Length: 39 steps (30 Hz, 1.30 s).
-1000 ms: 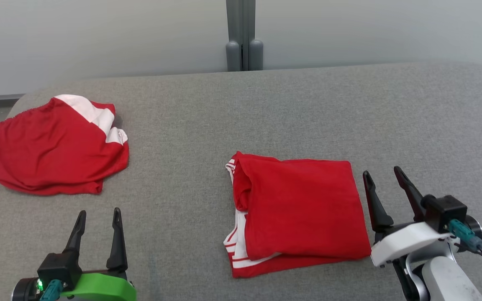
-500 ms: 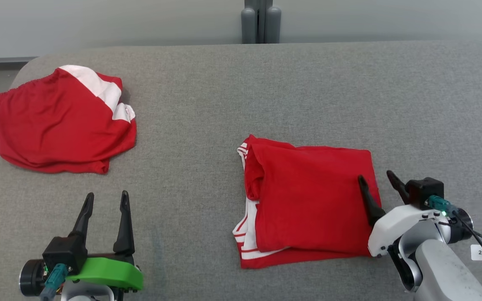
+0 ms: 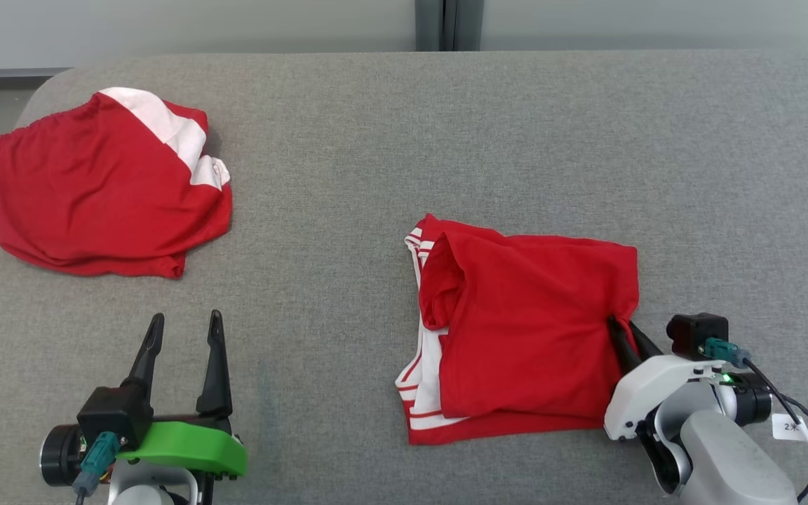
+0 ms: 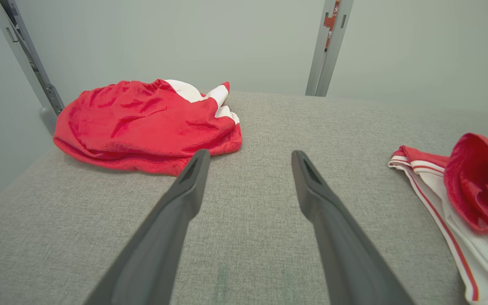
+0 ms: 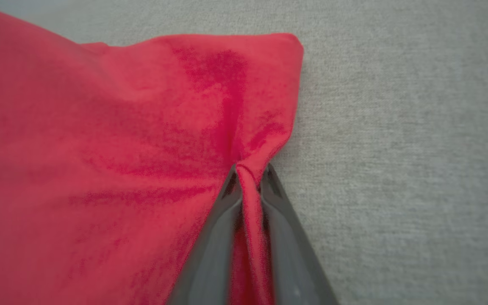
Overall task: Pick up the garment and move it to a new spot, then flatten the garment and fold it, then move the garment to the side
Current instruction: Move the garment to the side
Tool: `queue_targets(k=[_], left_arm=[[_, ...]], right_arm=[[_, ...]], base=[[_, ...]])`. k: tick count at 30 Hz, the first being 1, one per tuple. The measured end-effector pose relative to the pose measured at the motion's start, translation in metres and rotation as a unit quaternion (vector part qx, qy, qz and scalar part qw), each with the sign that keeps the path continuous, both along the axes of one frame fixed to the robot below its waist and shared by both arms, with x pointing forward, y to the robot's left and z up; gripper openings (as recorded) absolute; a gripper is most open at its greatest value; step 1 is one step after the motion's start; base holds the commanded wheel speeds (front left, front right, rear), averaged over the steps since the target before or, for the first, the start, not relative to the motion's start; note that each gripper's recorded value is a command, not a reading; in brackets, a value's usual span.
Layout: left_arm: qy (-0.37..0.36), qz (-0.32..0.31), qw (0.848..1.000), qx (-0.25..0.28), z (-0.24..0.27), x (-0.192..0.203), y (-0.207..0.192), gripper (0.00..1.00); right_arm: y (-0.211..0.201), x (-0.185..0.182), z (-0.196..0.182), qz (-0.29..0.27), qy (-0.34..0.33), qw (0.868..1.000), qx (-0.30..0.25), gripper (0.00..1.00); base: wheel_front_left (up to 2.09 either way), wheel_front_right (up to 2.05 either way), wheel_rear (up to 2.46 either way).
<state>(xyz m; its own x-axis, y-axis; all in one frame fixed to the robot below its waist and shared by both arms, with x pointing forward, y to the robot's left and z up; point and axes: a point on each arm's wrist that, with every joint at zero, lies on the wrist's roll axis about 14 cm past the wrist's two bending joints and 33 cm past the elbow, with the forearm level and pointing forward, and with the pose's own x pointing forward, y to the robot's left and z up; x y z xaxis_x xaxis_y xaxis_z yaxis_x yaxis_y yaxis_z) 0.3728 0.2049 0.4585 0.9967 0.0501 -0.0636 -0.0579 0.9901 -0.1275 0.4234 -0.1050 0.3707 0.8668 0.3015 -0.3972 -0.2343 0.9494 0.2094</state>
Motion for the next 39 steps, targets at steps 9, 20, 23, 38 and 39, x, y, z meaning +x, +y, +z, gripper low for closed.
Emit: queue_targets(k=[9,20,23,38,39], left_arm=[[-0.001,-0.019,1.000,-0.007,-0.002,0.020,-0.014,1.00],[-0.007,-0.067,0.998,-0.003,-0.016,0.077,-0.045,1.00],[-0.008,-0.086,0.996,0.001,-0.024,0.095,-0.056,1.00],[0.002,-0.179,0.984,-0.013,-0.074,0.136,-0.119,1.00],[0.004,-0.183,0.983,-0.016,-0.077,0.136,-0.122,1.00]], right_arm=[[-0.024,0.057,0.028,0.012,-0.052,0.998,-0.043,0.00],[-0.146,0.141,0.065,-0.036,-0.096,0.981,-0.164,0.00],[-0.183,0.152,0.071,-0.054,-0.097,0.974,-0.199,0.00],[-0.306,0.158,0.107,-0.129,-0.067,0.936,-0.321,0.00],[-0.313,0.157,0.109,-0.135,-0.062,0.933,-0.328,0.00]], base=[[0.00,0.00,0.00],[0.00,0.00,0.00],[0.00,0.00,0.00],[0.00,0.00,0.00],[0.00,0.00,0.00]])
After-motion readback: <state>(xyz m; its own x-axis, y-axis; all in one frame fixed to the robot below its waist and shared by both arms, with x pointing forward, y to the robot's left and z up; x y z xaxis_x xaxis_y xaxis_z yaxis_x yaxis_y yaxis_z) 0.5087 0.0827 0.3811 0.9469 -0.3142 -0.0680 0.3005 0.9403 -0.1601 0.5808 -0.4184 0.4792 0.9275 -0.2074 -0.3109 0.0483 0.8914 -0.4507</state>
